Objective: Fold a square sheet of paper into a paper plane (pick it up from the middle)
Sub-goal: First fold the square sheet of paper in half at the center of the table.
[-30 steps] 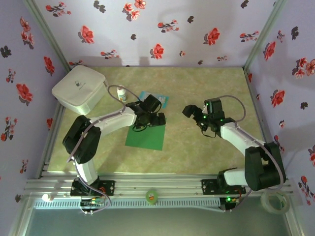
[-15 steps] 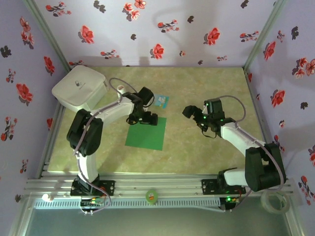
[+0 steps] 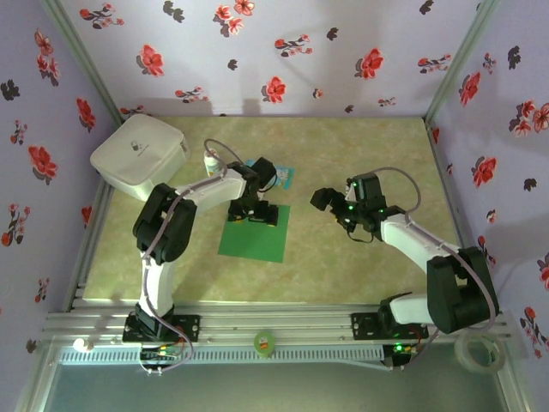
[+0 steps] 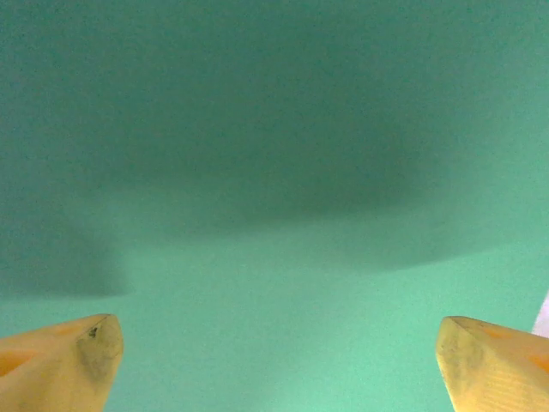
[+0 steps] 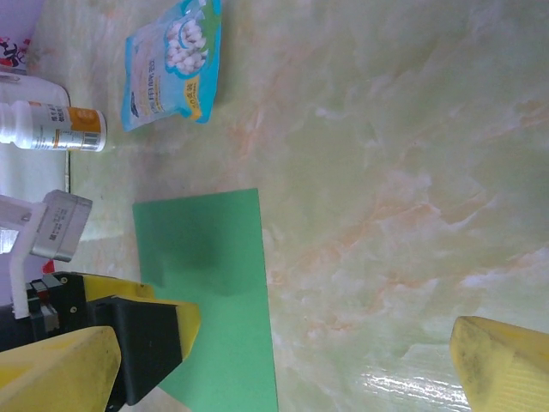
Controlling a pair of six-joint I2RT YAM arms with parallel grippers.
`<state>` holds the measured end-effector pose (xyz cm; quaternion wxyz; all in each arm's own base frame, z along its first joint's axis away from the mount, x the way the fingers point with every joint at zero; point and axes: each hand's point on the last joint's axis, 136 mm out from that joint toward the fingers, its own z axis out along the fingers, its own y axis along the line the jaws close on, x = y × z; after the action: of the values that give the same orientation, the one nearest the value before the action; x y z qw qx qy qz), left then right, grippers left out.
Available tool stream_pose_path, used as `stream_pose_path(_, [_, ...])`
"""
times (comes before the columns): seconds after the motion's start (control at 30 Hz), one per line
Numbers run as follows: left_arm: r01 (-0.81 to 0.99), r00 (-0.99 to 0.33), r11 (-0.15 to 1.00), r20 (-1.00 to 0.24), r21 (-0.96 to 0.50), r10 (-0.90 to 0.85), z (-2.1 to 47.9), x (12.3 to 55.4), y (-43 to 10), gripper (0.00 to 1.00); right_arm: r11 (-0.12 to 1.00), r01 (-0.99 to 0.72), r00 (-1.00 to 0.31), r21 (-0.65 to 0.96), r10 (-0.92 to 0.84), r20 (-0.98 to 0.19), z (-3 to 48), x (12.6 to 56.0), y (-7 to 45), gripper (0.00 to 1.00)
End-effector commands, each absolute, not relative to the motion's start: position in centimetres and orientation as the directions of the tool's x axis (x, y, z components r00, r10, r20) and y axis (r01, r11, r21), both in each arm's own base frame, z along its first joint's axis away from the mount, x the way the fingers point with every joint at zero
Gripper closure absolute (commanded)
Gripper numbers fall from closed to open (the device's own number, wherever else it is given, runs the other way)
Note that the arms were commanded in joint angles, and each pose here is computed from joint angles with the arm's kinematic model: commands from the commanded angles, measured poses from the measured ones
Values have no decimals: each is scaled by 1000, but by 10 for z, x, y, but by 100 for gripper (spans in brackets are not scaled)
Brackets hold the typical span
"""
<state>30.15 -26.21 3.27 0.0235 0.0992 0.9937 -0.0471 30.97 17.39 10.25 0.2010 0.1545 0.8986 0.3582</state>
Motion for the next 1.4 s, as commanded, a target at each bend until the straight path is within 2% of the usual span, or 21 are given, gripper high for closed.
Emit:
stream_pose_path(0.0, [187, -982, 981, -33, -51, 186, 31, 299, -259, 5, 700, 124, -880, 703, 405, -247, 100, 308, 177, 1])
stream_pose_path(0.63, [180, -983, 983, 39, 23, 179, -10, 285, -253, 5, 710, 152, -883, 688, 410, -228, 90, 306, 176, 1])
stream_pose_path(1.37, [182, -983, 981, 35, 67, 180, -18, 280, -256, 10, 719, 158, -874, 677, 421, -244, 93, 308, 172, 1])
